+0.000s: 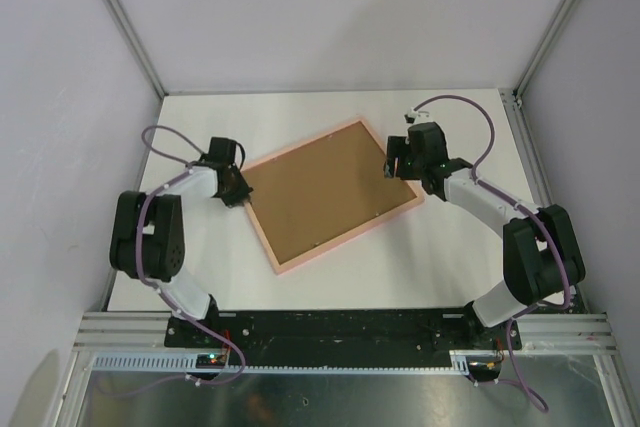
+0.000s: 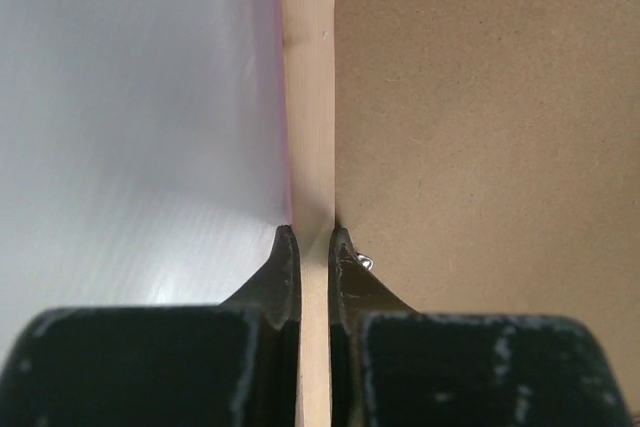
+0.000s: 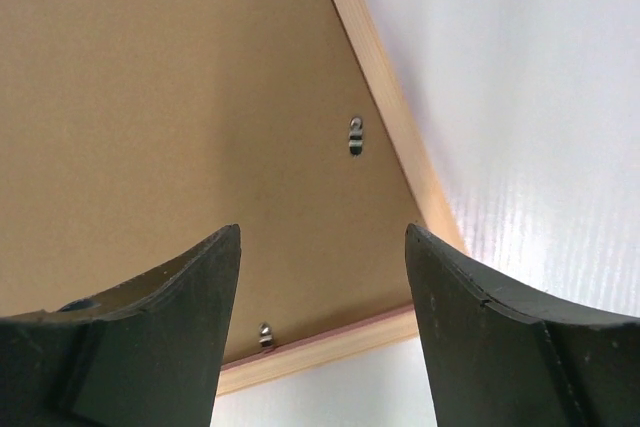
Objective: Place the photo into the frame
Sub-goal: Press the fastener onto the backboard.
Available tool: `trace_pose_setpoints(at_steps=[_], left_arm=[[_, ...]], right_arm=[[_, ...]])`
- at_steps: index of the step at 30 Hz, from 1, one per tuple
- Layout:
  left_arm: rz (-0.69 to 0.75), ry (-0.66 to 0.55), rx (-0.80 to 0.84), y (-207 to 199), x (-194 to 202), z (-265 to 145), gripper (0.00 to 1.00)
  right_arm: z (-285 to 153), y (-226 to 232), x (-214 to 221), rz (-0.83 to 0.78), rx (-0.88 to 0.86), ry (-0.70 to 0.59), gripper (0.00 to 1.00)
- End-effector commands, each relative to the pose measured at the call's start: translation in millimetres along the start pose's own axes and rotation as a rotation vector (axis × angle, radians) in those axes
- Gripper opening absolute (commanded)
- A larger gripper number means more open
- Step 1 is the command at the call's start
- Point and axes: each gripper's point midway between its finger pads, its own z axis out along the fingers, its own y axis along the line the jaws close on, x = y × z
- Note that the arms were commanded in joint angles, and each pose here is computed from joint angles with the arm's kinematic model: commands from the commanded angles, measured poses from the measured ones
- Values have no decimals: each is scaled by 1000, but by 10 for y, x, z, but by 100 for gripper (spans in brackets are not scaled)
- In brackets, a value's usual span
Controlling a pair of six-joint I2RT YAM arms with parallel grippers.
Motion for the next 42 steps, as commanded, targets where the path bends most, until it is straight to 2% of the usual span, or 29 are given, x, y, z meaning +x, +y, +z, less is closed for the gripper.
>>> trace_pose_setpoints(at_steps=[1,10,17,25,35,42], left_arm=[[276,27,135,-211,-150,100,0],[477,-13,105,-171,-350,193,0],[444,-20,87,-155,-382,220,0],[419,-17,97,-183,-373,209,0],[420,-21,96,-182,-379,197,0],[414,-26,92,-177,-393,189,0]], right_arm=[[-67,-159,-190,38,63,-45,71],[-72,-618,191,142,188,31,72],[-93,-578,620,183,183,117,72],[-91,-334,1022,142,181,178,73],[-5,-317,1014,142,204,152,72],[43,-383,1086,120,247,168,66]])
